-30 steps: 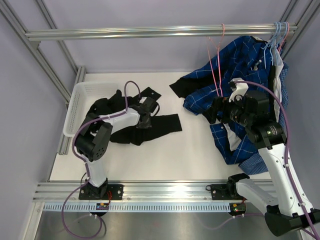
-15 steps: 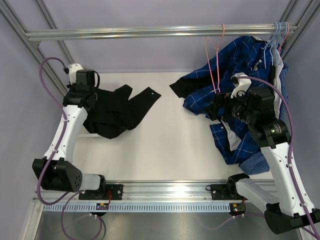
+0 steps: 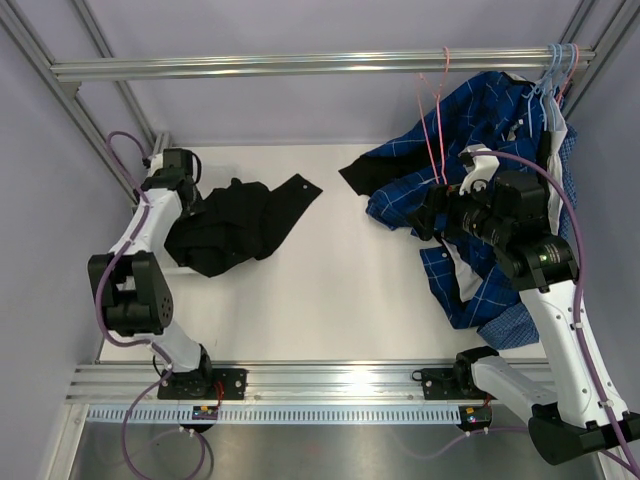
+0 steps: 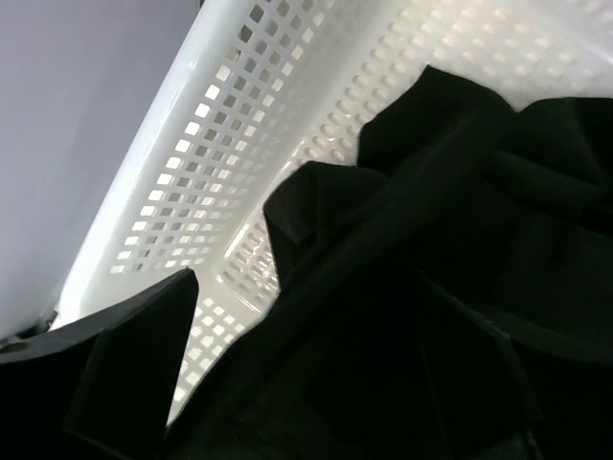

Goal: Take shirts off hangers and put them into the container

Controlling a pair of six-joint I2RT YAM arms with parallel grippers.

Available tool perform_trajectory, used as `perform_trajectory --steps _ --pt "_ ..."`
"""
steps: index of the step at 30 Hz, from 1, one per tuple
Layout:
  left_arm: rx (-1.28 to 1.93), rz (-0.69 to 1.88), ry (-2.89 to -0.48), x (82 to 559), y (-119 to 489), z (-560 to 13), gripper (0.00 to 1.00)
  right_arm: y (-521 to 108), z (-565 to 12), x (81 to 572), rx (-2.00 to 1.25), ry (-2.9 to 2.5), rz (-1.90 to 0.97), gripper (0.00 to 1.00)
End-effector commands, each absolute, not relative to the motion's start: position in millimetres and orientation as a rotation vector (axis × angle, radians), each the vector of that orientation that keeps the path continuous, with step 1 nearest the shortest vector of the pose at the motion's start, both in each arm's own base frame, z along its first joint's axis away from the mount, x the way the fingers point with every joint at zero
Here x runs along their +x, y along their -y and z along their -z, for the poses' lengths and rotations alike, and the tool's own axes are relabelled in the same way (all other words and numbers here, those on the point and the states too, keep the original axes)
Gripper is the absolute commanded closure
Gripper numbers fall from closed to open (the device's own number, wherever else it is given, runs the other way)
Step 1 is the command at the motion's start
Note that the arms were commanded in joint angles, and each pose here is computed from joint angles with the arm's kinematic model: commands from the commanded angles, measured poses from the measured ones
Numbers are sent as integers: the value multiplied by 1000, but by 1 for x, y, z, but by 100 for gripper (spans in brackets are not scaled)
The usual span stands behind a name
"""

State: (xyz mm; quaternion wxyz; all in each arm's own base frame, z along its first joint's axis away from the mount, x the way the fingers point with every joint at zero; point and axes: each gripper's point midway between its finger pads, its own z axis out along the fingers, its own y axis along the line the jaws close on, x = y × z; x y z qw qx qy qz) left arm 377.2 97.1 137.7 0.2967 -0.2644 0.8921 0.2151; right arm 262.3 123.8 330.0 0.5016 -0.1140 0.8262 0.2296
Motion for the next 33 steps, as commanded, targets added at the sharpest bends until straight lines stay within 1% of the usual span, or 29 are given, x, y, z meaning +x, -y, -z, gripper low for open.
perform_trajectory --steps 1,2,3,5,6,7,8,9,12,16,19,20,23,26,27,29,30,33 --pt "-656 -383 -2195 389 -75 -211 1 -125 -346 263 -297 -1944 -561 1" --pt "-631 -357 -2150 385 -69 -233 1 -126 -345 265 -298 -1949 -565 0" --pt "-531 -325 -2157 383 -43 -242 1 -127 -346 265 -298 -1948 -569 1" --pt "-433 -278 -2133 371 -16 -261 1 -129 -345 267 -298 -1952 -578 1" --pt "-319 -229 -2148 367 16 -263 1 -129 -345 267 -296 -1950 -579 0" --pt "-231 -221 -2163 360 31 -263 1 -130 -344 270 -295 -1952 -582 1" --pt "-166 -208 -2180 351 43 -258 1 -130 -343 270 -298 -1955 -584 0" --pt "-58 -168 -2202 342 68 -253 1 -130 -343 271 -296 -1955 -586 1" --pt "185 -133 -2276 316 104 -228 1 -132 -341 272 -300 -1963 -592 0" --pt "420 -227 -2310 299 117 -200 1 -134 -339 274 -301 -1968 -604 1" --pt "509 -308 -2365 296 119 -174 1 -136 -337 275 -305 -1975 -614 1" --pt "521 -347 -2384 296 116 -168 5 -136 -337 275 -303 -1977 -617 1" --pt "536 -414 -2402 296 113 -154 10 -137 -337 274 -301 -1975 -621 1" --pt "527 -491 -2393 300 105 -145 21 -136 -335 273 -302 -1978 -620 0" --pt "529 -519 -2395 301 103 -142 30 -137 -335 273 -302 -1978 -622 0" --pt "524 -592 -2394 303 96 -136 40 -137 -334 273 -303 -1981 -624 1" --pt "515 -613 -2390 305 94 -134 51 -136 -333 273 -303 -1979 -622 1" --pt "503 -653 -2385 305 89 -132 71 -136 -333 272 -302 -1978 -622 1"
